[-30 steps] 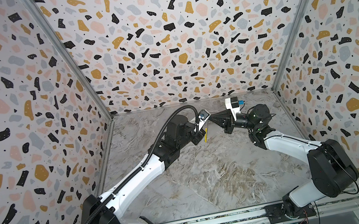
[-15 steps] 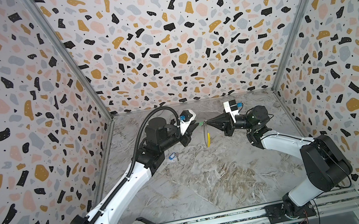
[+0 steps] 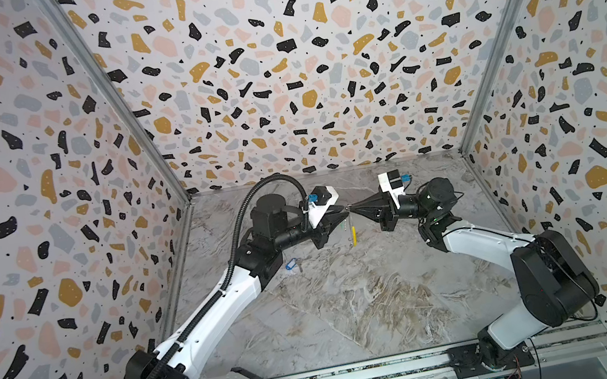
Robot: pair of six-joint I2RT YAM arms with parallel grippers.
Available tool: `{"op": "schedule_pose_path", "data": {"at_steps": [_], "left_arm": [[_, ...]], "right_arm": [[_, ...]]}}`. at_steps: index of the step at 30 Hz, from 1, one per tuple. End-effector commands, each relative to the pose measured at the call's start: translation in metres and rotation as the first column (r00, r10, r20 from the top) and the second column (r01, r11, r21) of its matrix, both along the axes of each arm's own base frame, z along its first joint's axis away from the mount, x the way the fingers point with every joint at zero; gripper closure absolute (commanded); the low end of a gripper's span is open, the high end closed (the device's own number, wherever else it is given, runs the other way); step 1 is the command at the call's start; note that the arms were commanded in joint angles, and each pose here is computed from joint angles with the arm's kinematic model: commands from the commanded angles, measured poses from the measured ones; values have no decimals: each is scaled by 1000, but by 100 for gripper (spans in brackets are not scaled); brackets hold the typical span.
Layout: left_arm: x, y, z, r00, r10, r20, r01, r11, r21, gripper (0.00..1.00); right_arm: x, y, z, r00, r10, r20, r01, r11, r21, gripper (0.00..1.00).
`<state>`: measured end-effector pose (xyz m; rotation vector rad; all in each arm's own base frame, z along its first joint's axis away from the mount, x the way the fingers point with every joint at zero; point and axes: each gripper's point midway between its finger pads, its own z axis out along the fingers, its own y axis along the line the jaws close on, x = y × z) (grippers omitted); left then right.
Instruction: Remove the keys from the keyring
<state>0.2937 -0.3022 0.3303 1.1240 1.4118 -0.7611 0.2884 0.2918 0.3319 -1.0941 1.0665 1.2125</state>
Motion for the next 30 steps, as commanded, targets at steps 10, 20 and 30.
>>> {"op": "schedule_pose_path", "data": {"at_steps": [10, 20, 30], "left_arm": [[-6, -5, 24, 997, -50, 51, 52, 997, -54, 85], [-12, -8, 22, 994, -98, 54, 100, 994, -43, 100], [-1, 2, 15, 995, -62, 77, 46, 980, 191, 100]], "right_arm": [[-18, 0, 24, 994, 52, 99, -54, 998, 15, 100], [-19, 3, 24, 992, 68, 102, -70, 997, 12, 100], [6, -5, 19, 985, -96, 146, 113, 987, -113, 63]]}}
